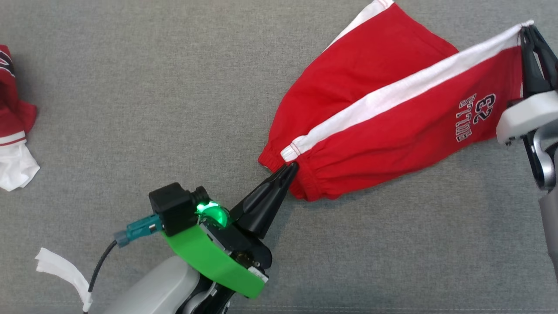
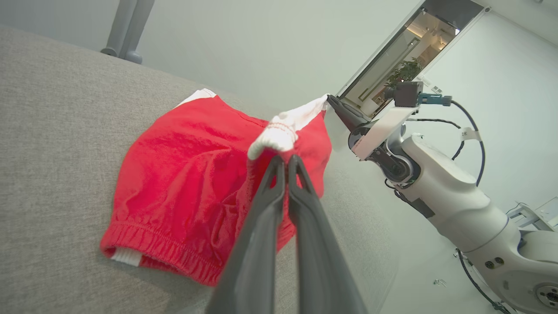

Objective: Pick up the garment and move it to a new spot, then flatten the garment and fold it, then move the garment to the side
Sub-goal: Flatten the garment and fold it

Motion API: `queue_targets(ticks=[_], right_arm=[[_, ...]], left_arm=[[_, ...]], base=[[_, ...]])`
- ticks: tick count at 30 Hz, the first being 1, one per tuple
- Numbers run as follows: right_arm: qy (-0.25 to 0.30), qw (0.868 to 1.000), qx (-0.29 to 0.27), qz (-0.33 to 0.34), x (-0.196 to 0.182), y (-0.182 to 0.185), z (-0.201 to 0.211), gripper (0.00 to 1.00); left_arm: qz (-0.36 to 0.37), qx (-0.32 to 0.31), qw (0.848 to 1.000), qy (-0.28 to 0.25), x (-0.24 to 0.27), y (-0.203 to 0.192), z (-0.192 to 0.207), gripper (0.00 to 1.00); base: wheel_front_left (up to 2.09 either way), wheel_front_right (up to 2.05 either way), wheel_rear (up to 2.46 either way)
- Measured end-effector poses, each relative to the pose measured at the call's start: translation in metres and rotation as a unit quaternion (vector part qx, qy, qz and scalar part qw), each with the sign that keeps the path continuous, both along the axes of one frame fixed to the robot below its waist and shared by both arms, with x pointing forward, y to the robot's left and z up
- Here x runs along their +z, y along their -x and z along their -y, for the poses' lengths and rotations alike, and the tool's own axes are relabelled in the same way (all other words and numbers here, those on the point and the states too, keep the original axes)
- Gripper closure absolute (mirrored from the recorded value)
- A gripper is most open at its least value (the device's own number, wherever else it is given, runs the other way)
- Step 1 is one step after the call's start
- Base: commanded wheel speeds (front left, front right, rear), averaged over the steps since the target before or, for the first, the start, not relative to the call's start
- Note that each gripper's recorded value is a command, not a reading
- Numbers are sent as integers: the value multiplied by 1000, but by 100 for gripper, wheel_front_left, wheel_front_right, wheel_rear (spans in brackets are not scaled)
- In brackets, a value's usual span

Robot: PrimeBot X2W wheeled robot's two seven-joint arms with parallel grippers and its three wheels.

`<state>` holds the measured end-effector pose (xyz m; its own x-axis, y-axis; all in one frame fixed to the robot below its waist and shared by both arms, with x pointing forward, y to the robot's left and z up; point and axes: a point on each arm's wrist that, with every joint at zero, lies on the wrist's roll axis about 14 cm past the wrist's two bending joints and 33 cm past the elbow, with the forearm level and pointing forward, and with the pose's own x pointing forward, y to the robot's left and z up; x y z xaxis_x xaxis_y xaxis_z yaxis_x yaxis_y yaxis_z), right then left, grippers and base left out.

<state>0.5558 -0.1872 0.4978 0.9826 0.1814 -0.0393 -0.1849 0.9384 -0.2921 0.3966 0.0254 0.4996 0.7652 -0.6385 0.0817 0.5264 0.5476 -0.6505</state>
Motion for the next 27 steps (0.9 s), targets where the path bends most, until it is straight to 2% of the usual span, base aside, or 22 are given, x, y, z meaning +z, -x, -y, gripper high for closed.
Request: queue_targets(ticks=[3,9,17,19,20,22,23,24,25,27], right_arm=[[2,1000,21,-3,-2,-28,-22,100],[3,998,61,-22,-15,-76,-70,100],[14,992,94,-79,-59,-107,-114,100],[12,991,103,-86,-67,-109,-125,96],[11,990,106,-90,-72,-111,-129,87],[9,989,110,-96,-79,-112,-133,60],[9,989,111,-98,-81,-113,-135,2],[7,989,113,-98,-82,-113,-136,0],[4,989,114,-97,-82,-112,-137,0],[-1,989,117,-87,-79,-110,-139,0]], left_arm=[[-21,17,999,24,-3,-12,-4,100],[-53,55,996,36,-19,-32,-21,100],[-103,99,990,18,-54,-37,-47,100],[-116,110,987,20,-61,-37,-52,100],[-121,115,986,22,-63,-37,-54,100],[-129,115,985,19,-68,-35,-55,84],[-132,113,985,18,-70,-33,-54,70],[-136,112,984,15,-72,-31,-54,51],[-137,113,984,12,-73,-31,-54,0],[-135,115,984,8,-73,-31,-56,0]], base=[[0,0,0],[0,0,0],[0,0,0],[0,0,0],[0,0,0],[0,0,0],[0,0,0],[0,0,0],[0,0,0],[0,0,0]])
